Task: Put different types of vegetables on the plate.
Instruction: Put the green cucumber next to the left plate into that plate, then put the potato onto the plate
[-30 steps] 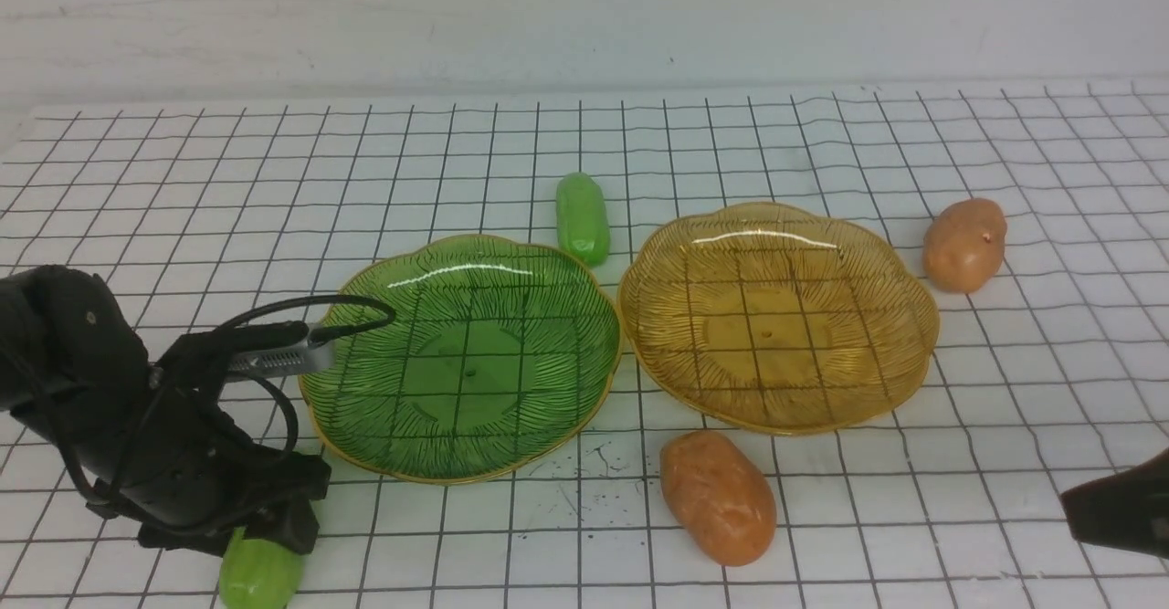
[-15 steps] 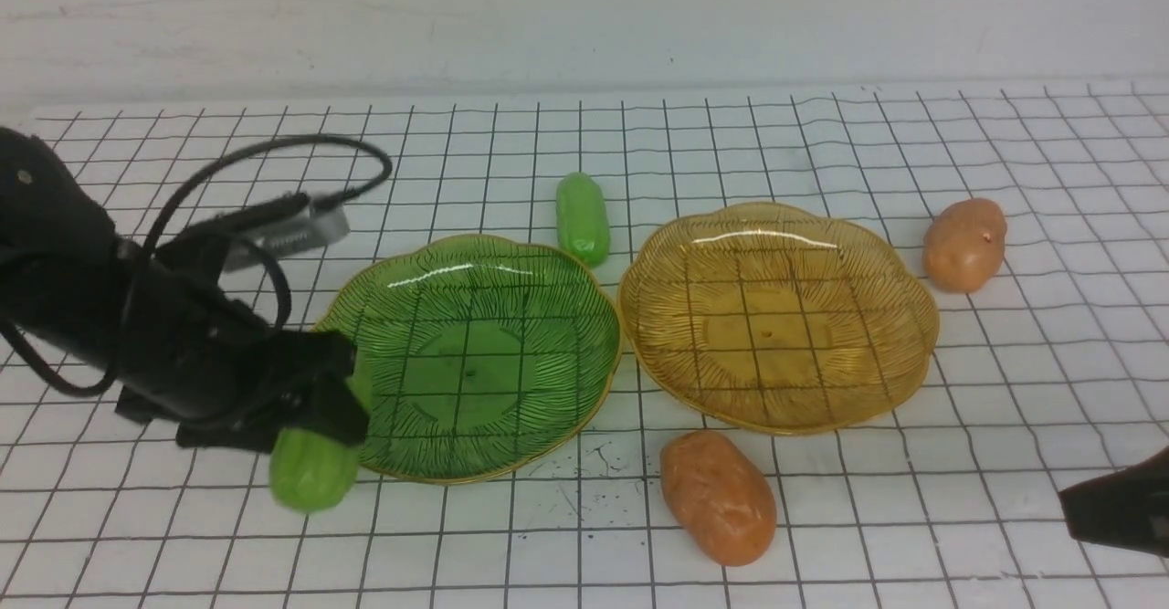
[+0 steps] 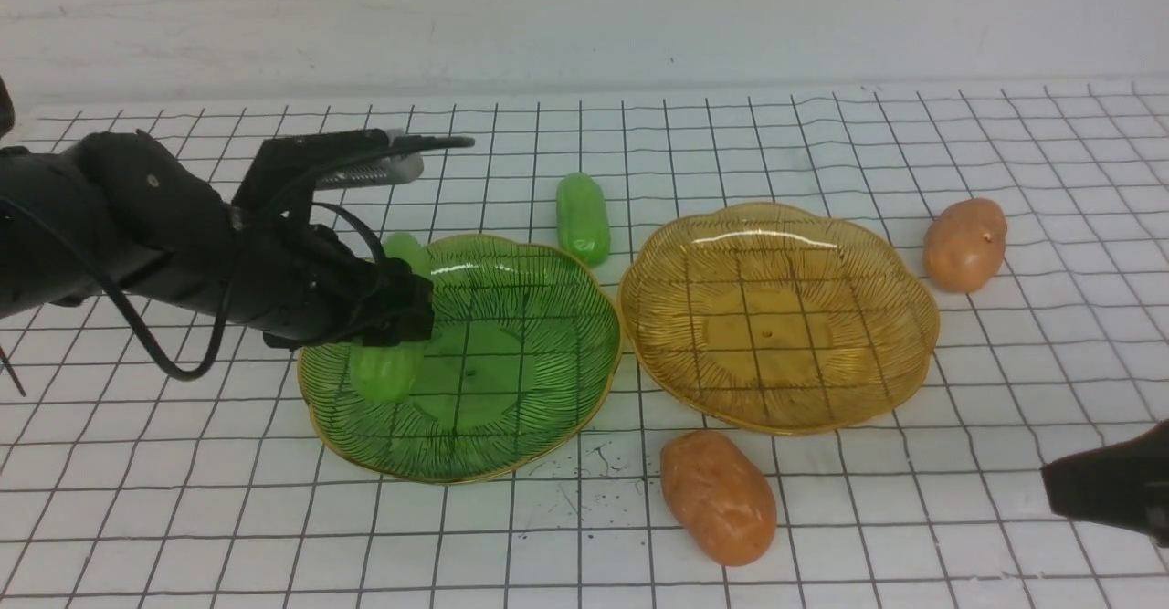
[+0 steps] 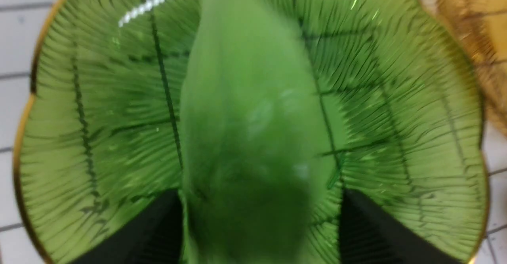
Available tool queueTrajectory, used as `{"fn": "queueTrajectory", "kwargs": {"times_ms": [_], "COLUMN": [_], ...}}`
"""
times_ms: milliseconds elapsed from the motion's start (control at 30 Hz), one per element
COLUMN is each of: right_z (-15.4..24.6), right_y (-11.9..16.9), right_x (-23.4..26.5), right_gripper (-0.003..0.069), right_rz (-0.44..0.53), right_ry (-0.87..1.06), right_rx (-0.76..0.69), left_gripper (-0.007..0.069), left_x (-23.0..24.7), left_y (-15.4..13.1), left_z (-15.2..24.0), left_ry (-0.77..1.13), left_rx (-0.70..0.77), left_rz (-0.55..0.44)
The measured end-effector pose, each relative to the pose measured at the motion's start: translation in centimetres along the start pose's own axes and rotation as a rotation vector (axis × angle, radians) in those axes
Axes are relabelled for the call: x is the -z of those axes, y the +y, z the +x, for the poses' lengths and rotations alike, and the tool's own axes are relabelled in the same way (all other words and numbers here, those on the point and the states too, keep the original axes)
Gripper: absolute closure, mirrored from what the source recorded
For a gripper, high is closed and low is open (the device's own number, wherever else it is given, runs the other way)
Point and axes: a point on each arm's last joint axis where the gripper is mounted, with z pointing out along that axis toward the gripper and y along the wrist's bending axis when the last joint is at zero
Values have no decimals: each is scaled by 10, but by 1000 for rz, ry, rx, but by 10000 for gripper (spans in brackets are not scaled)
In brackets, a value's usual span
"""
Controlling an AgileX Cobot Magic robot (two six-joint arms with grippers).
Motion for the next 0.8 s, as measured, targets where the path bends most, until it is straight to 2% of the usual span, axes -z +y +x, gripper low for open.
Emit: {"fn": "queueTrajectory", "kwargs": {"times_ms": [100, 167, 200, 300, 367, 467, 500, 533, 567, 667, 767, 800], "right_z": [-2, -5, -10, -26, -38, -54, -55, -59, -61, -68, -70, -69], "right_y": [2, 3, 5, 7, 11, 28, 32, 39, 49, 62, 60, 57], "right_x": [-1, -2, -5, -11, -15, -22, -23, -27, -33, -58, -92, -105], "right_gripper": [674, 674, 674, 674, 673, 671, 671, 671, 670, 669, 649, 622], "right_rz": [-29, -58, -113, -196, -225, -258, -265, -261, -258, -178, -60, -28], "right_ry": [-23, -29, -16, -1, 1, 45, 51, 77, 96, 142, 222, 250], "right_rx": [11, 13, 22, 66, 124, 238, 255, 288, 324, 359, 353, 332], "left_gripper": [39, 13, -1, 32, 110, 351, 391, 496, 552, 616, 633, 633], "left_x": [-2, -2, 0, 10, 22, 50, 54, 65, 78, 111, 158, 172], "left_y": [0, -1, -2, -8, -14, -24, -26, -30, -34, -44, -55, -58], "left_z": [3, 4, 3, -3, -10, -20, -21, -22, -22, -18, 0, 9], "left_ry": [27, 40, 55, 69, 61, 59, 52, 54, 41, -2, -106, -130], "left_rx": [1, 3, 10, 24, 18, -14, -17, -32, -48, -100, -157, -169], "left_rz": [8, 14, 25, 53, 74, 114, 117, 131, 141, 158, 163, 166]}}
